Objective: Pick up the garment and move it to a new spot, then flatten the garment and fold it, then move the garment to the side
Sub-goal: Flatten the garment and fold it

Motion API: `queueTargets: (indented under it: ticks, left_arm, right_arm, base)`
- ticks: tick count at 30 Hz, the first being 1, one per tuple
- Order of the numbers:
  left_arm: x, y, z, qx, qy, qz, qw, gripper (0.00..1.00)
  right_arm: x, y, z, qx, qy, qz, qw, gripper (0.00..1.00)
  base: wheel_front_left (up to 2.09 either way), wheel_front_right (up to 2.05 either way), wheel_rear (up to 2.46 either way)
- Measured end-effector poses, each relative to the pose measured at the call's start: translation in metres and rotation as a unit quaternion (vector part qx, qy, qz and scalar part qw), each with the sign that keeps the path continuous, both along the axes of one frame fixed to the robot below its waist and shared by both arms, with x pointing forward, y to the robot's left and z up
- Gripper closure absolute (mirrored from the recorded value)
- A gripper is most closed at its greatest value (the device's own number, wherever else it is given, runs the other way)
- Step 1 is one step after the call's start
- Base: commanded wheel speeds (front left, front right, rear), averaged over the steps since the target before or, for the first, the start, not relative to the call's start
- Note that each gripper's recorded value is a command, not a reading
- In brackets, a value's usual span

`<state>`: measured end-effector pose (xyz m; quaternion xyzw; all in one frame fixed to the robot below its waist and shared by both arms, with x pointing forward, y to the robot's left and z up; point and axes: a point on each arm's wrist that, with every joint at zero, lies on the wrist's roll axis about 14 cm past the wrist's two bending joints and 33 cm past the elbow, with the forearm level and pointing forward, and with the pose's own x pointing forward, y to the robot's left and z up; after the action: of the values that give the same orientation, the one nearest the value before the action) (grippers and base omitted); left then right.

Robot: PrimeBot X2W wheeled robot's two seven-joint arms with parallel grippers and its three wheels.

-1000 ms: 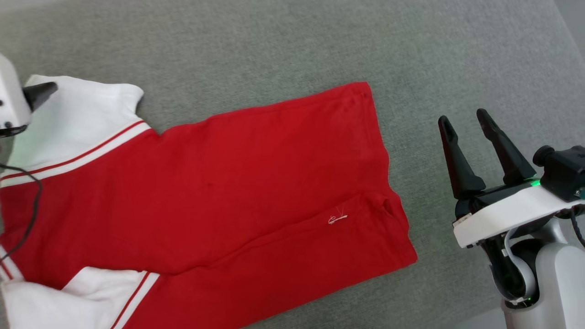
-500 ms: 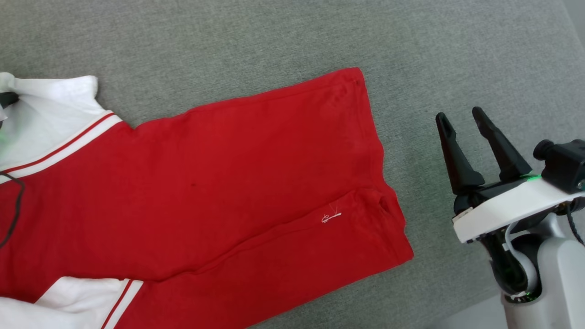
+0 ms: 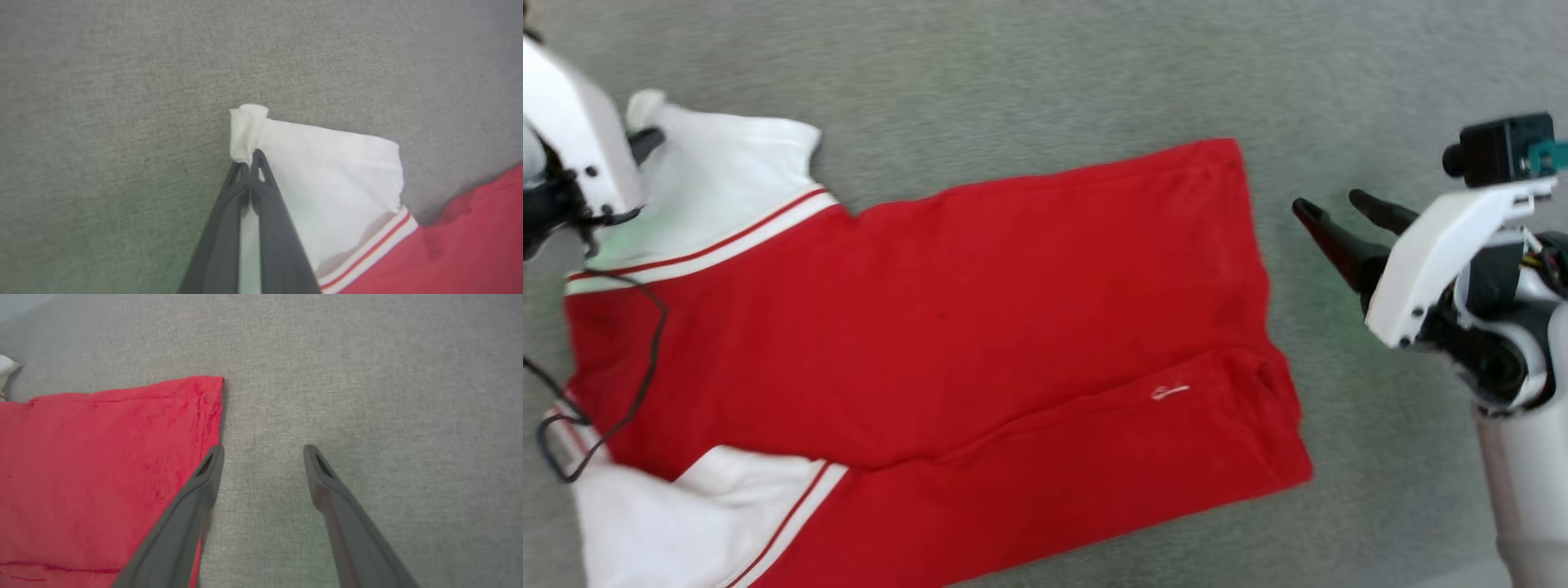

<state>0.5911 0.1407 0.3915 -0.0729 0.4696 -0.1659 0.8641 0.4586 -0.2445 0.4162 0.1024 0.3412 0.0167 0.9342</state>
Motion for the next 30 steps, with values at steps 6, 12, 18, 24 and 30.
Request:
queueTargets:
  ticks: [6, 12, 18, 24, 30]
  left_arm:
    - [0.001, 0.009, 0.031, 0.002, -0.056, -0.008, 0.998, 1.00]
    - [0.002, 0.023, 0.037, 0.013, -0.079, -0.011, 0.997, 1.00]
    - [-0.003, 0.025, 0.031, 0.014, -0.078, -0.013, 0.997, 1.00]
    - [-0.003, 0.025, 0.034, 0.010, -0.086, -0.013, 0.996, 1.00]
    - [-0.006, 0.024, 0.053, -0.008, -0.118, -0.006, 0.993, 1.00]
  right_arm:
    - [0.024, 0.027, -0.012, 0.005, 0.073, 0.053, 0.996, 0.00]
    - [0.045, 0.050, -0.034, 0.001, 0.120, 0.084, 0.989, 0.00]
    - [0.046, 0.059, -0.053, 0.001, 0.174, 0.096, 0.980, 0.90]
    - [0.044, 0.067, -0.054, 0.001, 0.188, 0.108, 0.976, 1.00]
    - [0.049, 0.068, -0.034, -0.004, 0.152, 0.114, 0.982, 1.00]
  base:
    - [0.00, 0.00, 0.00]
    - [0.00, 0.00, 0.00]
    - [0.00, 0.00, 0.00]
    - [0.00, 0.00, 0.00]
    - [0.00, 0.00, 0.00]
